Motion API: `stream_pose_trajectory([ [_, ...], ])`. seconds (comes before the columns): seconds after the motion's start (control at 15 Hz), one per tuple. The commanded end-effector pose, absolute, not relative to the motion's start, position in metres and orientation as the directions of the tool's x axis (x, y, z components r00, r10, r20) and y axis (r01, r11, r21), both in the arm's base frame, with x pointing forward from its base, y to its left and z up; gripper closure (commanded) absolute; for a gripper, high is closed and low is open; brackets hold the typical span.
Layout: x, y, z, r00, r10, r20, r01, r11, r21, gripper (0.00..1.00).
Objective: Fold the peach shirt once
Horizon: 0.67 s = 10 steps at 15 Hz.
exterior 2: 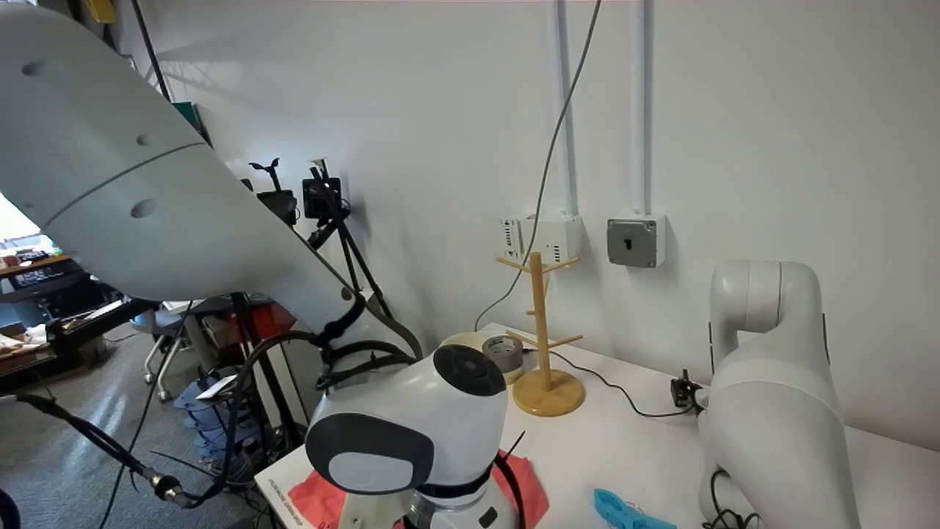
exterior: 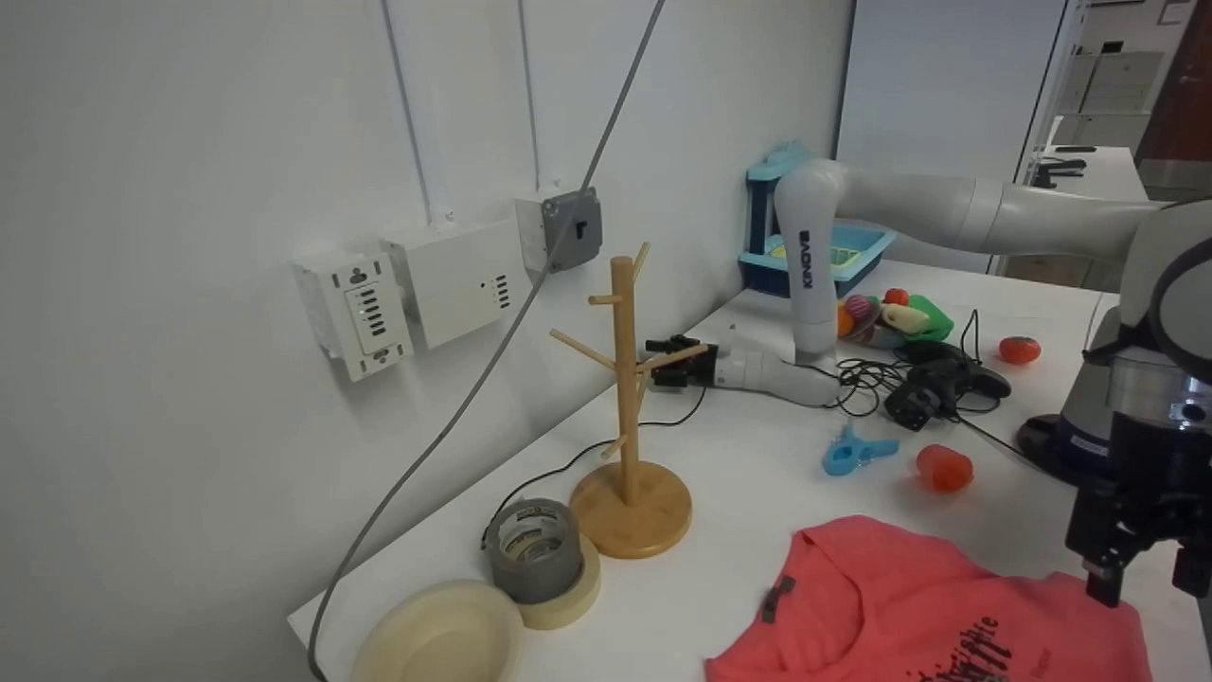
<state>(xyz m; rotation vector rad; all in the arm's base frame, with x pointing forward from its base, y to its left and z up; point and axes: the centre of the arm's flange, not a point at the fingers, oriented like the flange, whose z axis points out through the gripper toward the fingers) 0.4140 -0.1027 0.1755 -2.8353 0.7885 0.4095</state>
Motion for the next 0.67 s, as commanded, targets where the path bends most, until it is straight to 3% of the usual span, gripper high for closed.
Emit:
stream_pose_trajectory([
  [0.0,0.421,-0.114,0.152,0.817,-0.486,-0.311,-0.541,-0.832,-0.121,0.0],
  [0.6,0.421,-0.113,0.122,0.821,-0.484,-0.301,-0.532,-0.841,-0.099,0.01],
])
